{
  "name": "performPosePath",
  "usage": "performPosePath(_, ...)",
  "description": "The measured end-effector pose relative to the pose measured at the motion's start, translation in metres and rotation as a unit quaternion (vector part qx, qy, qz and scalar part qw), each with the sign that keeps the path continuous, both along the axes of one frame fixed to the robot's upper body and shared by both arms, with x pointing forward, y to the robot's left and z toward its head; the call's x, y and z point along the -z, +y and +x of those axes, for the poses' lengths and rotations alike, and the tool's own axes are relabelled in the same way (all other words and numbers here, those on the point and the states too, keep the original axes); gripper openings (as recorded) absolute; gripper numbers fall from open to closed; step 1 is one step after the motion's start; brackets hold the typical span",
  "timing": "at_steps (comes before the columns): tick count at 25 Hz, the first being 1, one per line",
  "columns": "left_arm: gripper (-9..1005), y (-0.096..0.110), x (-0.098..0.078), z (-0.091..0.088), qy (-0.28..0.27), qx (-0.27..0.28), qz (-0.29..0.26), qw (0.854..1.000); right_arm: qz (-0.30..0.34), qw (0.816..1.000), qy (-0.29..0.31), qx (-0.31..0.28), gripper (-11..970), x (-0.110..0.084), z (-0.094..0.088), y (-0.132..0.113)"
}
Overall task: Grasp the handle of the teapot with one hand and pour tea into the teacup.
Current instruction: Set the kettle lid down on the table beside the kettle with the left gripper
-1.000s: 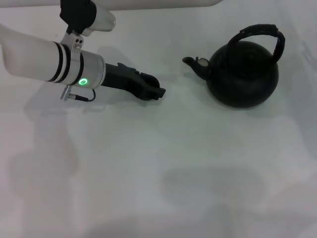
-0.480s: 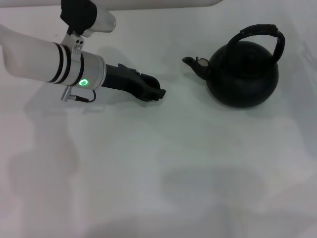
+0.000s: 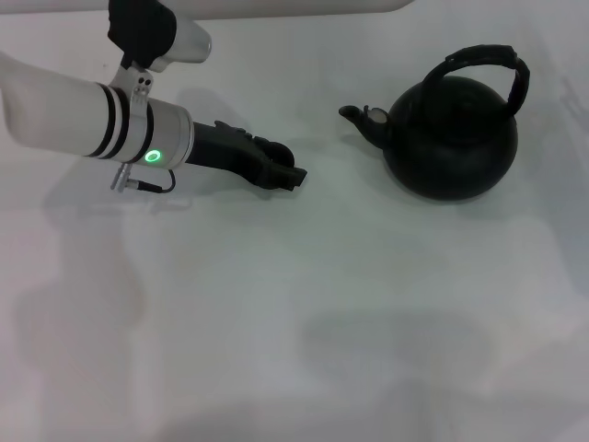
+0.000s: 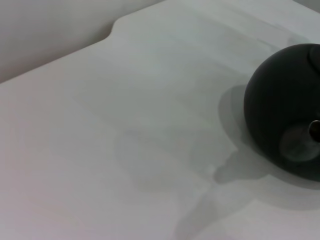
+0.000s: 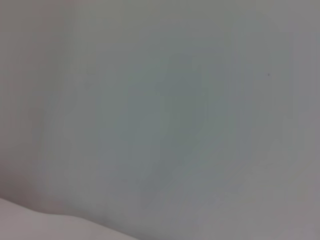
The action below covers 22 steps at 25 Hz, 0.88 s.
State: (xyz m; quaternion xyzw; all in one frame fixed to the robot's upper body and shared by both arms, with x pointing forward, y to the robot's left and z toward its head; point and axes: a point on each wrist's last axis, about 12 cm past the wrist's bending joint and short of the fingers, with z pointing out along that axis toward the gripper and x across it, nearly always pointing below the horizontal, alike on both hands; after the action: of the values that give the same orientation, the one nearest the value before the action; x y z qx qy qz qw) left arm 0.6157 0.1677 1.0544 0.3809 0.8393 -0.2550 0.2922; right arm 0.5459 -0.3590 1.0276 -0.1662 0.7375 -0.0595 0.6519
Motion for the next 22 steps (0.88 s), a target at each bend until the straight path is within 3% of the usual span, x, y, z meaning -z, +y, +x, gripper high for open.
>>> performPosePath(3,856,0.000,0.000,0.000,0.000,-0.001,-0.001,1.000,0.000,1.000,0.000,0.000,870,0.000,-0.001,0.000)
performPosePath(14,854,0.002,-0.005,-0.001,-0.017,0.010,-0.038,0.999,0.000,1.000,0.002,0.001,870,0.001,-0.002,-0.001)
performPosePath(22,853,0.034,-0.009,-0.009,-0.071,-0.024,-0.110,0.991,0.000,1.000,0.000,0.001,870,0.001,-0.002,-0.001)
